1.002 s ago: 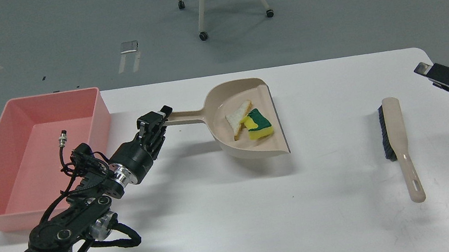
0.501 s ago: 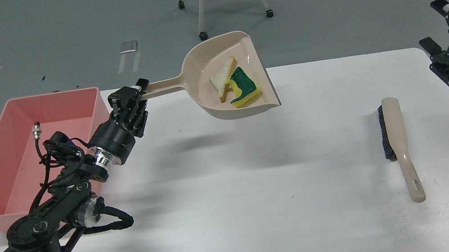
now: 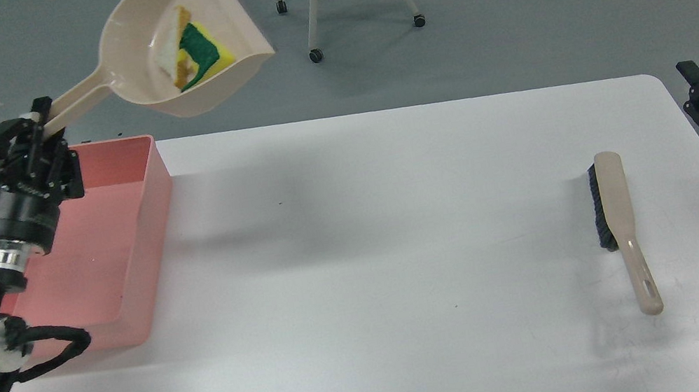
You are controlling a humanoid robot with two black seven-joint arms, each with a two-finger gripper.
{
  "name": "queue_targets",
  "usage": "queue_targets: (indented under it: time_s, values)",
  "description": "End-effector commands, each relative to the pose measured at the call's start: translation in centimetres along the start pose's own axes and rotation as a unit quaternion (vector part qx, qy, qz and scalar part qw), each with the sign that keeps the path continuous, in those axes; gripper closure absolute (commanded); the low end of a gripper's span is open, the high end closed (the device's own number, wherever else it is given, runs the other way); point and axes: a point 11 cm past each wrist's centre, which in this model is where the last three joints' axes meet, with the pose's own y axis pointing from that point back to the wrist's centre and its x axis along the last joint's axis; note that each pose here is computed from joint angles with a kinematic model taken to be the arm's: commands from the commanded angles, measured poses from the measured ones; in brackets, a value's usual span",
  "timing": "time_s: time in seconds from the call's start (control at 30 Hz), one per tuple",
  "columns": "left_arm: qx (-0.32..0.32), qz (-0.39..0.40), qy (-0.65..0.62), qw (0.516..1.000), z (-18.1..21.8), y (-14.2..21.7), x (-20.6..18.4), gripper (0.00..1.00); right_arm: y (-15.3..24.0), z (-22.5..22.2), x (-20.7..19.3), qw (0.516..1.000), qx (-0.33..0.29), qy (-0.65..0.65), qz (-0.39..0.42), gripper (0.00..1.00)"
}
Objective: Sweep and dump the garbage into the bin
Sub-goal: 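Lift the dustpan over the pink bin with the left gripper, then tip the dustpan to dump the sponge and stick into the bin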
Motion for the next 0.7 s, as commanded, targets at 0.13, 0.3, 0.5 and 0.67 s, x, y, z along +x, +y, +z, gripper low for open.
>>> queue_targets:
  time_s: [0.13, 0.3, 0.5, 0.67]
  values:
    - [0.074, 0.035, -0.104, 0.991, 2.0, 5.3, 7.3, 0.97, 0.3, 0.8, -0.3, 1.000, -0.005, -0.008, 0.000, 0.06]
    - [0.111, 0.052, -0.153, 0.981, 3.3, 7.2, 10.2, 0.97, 0.4, 1.2, -0.5, 1.000, -0.007, -0.014, 0.000, 0.06]
    - [0.140, 0.072, -0.213, 0.964, 5.6, 8.3, 13.5, 0.97, 0.9, 1.7, -0.1, 1.000, -0.013, -0.015, 0.006, 0.06]
    - [0.151, 0.064, -0.249, 0.955, 7.6, 8.1, 14.3, 0.97, 1.2, 2.0, 0.0, 1.000, -0.016, -0.016, 0.007, 0.06]
